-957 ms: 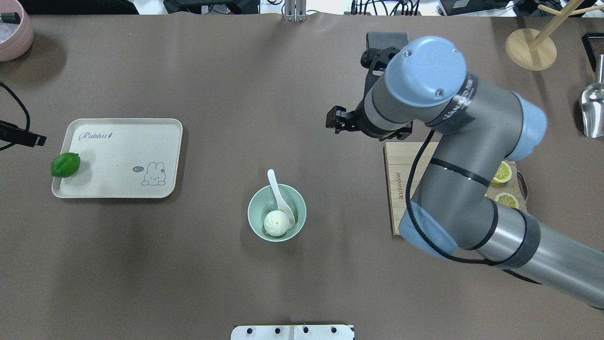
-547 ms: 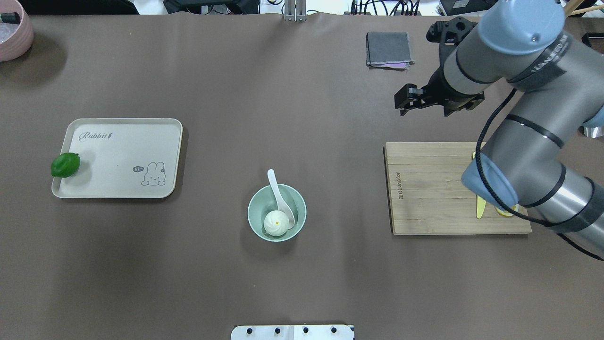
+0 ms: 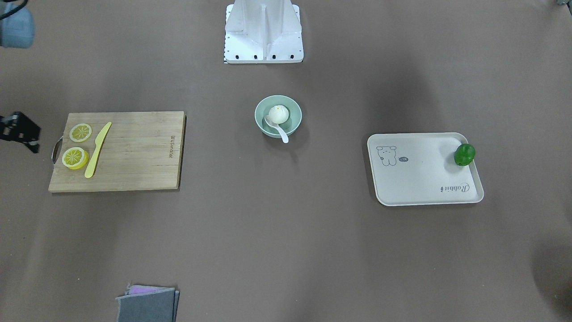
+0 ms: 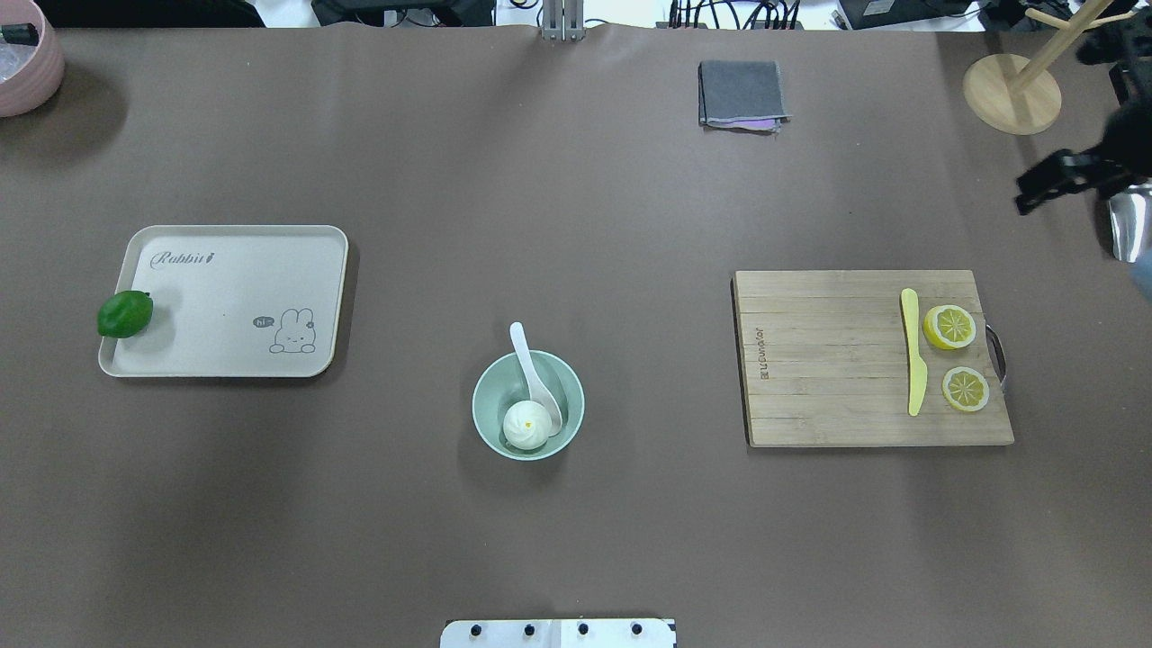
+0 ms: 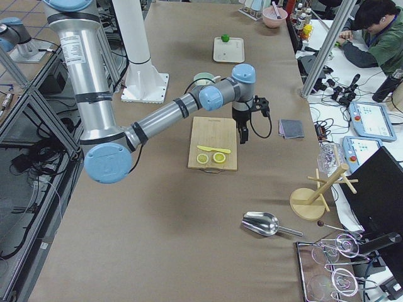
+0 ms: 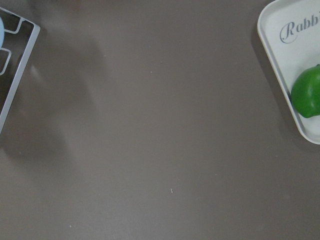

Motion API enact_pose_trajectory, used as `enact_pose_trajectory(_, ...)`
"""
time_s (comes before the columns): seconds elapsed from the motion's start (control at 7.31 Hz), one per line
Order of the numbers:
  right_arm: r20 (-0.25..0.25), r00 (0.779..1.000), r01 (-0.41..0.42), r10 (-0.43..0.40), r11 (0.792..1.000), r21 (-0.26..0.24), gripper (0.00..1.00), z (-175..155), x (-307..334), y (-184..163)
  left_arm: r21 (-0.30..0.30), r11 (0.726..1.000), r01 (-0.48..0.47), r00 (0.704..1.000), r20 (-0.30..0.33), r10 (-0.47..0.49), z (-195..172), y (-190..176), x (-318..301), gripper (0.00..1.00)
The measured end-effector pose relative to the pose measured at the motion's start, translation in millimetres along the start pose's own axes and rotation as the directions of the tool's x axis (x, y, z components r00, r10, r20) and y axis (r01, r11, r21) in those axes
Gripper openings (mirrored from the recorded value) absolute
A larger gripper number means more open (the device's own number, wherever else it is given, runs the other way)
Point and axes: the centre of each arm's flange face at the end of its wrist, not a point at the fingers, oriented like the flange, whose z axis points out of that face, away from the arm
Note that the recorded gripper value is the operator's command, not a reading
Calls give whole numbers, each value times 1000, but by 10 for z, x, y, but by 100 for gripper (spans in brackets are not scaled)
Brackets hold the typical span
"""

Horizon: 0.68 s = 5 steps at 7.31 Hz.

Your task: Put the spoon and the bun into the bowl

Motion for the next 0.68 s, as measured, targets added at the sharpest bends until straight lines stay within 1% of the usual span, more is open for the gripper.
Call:
enact_pose_trajectory(0.14, -13, 999, -38, 38, 999, -19, 100, -33, 741, 343, 5, 1000, 0, 1000, 0, 0, -25, 6, -15, 99)
enact_pose_trajectory(0.27, -26, 997, -79, 78, 996, -33, 100, -49, 1298, 701, 12, 1000, -4, 1000, 1, 4, -54, -11, -9, 99)
enact_pose_trajectory(0.41, -36, 992, -119, 117, 992, -44, 100, -53, 1687, 1024, 19, 1000, -8, 1000, 2, 8, -80, -35, 3, 99)
enact_pose_trajectory(0.55, -41, 987, -158, 156, 986, -54, 100, -41, 1921, 1277, 23, 1000, -12, 1000, 6, 11, -101, -51, 12, 99)
enact_pose_trajectory(0.68, -44, 982, -184, 181, 981, -64, 100, -16, 2039, 1443, 24, 1000, -15, 1000, 9, 15, -106, -49, 13, 99)
